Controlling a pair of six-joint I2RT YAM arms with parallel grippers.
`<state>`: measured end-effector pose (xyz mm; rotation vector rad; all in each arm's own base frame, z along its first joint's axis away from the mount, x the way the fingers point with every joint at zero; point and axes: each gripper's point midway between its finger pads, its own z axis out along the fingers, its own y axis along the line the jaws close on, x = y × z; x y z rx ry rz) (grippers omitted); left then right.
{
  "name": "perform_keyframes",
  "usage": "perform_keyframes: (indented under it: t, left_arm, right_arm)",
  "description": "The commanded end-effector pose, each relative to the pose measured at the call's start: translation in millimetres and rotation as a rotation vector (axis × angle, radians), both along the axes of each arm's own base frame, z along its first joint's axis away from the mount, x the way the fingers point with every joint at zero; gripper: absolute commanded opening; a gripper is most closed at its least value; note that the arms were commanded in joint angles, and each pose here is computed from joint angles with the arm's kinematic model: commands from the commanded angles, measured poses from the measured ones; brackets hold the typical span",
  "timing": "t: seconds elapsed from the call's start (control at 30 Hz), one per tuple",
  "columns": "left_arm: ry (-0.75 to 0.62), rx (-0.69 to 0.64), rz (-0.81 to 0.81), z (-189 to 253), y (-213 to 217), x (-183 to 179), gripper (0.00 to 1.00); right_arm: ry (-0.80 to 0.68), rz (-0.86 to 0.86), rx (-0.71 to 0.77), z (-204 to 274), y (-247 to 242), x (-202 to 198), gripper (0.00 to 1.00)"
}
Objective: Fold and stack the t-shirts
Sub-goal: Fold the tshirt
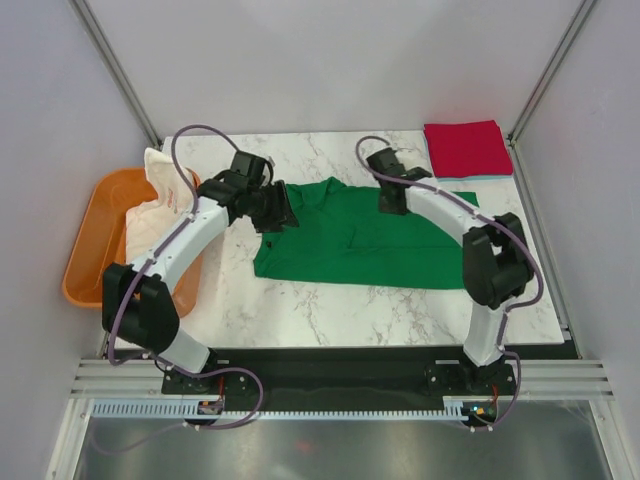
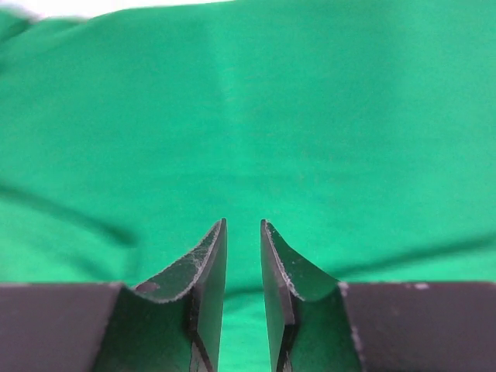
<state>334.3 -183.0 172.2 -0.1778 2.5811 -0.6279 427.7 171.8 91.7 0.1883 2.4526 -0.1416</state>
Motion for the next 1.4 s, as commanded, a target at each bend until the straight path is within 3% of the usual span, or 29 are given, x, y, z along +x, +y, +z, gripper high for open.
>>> perform_keyframes:
  t: [0.0, 0.23, 0.5, 0.67, 0.9, 1.03, 1.13, 1.23, 1.37]
  left_arm:
    - [0.045, 0.043, -0.018, -30, -7, -6, 0.54]
    - [0.199, 0.157, 0.069, -97, 12, -24, 0.52]
    - [0.284, 0.282, 0.171, -145, 44, -53, 0.52]
    - [0.346, 0.357, 0.217, -169, 62, -72, 0.52]
    - [0.416, 0.399, 0.268, -188, 78, -102, 0.52]
    - [0.389, 0.309, 0.251, -169, 69, -113, 0.5]
    - [0.267, 0.164, 0.201, -125, 50, -103, 0.5]
    - [0.067, 0.038, 0.081, -53, 22, -68, 0.53]
    - [-0.04, 0.045, -0.006, -11, 7, -21, 0.56]
  right_arm:
    - [0.073, -0.206, 0.047, 19, -60, -38, 0.32]
    - [0.172, -0.468, 0.022, -10, -166, -88, 0.31]
    - [0.267, -0.756, -0.024, -49, -240, -151, 0.28]
    - [0.334, -0.851, 0.02, -81, -256, -176, 0.28]
    - [0.31, -0.895, 0.023, -76, -264, -191, 0.29]
    - [0.286, -0.858, 0.062, -65, -258, -191, 0.3]
    - [0.23, -0.806, 0.088, -41, -258, -175, 0.31]
    - [0.147, -0.717, 0.145, -9, -252, -146, 0.33]
    - [0.051, -0.573, 0.206, 25, -245, -104, 0.34]
